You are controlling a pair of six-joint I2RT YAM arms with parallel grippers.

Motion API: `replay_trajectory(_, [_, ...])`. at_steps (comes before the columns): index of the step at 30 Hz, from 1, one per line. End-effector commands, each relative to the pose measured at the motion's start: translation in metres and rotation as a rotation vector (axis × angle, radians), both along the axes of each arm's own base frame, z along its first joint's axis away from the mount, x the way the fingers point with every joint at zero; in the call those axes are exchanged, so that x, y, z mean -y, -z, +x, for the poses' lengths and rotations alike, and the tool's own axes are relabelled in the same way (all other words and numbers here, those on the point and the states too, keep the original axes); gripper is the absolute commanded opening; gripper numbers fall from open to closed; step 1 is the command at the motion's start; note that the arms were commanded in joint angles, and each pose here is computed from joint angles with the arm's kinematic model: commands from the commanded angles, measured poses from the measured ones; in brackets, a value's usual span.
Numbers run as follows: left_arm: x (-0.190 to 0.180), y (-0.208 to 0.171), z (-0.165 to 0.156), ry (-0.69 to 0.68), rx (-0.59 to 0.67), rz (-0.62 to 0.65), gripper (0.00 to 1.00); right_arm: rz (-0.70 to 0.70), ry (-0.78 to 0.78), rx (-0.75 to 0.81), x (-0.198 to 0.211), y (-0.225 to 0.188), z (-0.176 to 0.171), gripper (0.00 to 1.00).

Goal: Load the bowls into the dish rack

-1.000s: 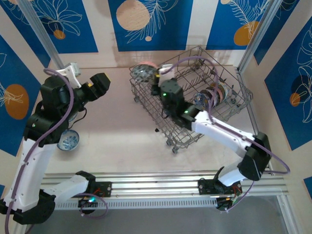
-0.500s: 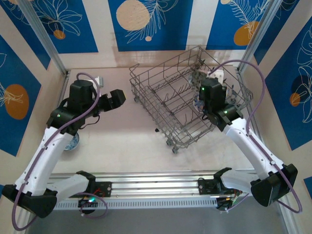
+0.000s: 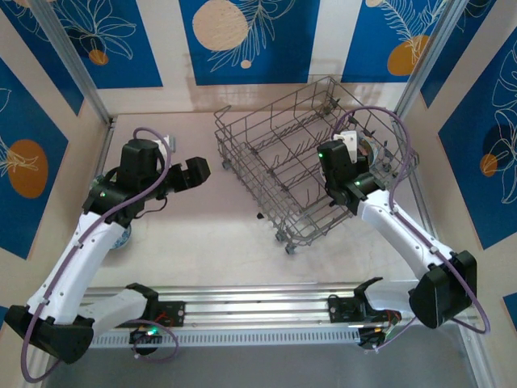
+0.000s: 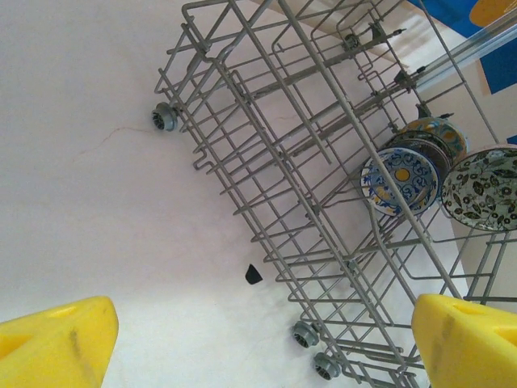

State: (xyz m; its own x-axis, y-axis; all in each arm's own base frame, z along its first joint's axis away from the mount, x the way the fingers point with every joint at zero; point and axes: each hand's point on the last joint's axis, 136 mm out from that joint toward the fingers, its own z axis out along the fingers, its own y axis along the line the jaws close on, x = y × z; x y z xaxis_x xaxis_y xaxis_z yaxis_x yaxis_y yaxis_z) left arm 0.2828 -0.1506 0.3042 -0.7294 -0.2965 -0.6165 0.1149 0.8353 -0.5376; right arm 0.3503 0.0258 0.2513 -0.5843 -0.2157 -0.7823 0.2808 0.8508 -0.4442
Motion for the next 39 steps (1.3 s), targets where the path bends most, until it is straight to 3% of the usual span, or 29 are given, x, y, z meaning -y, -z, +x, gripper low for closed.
replay_trajectory(1, [0.002,-0.005,-0.004,0.025,0.02,-0.01,0.93,-0.051,0.077,0.108,0.009,-0.019,0.006,0.0])
replay_trajectory(15, [0.0,-0.001,-0.006,0.017,0.01,-0.006,0.93,-0.099,0.098,0.076,0.003,0.007,0.018,0.0])
replay_trajectory(39, [0.004,0.001,-0.005,0.014,-0.004,-0.043,0.94,-0.133,0.135,-0.005,-0.021,0.037,0.007,0.0])
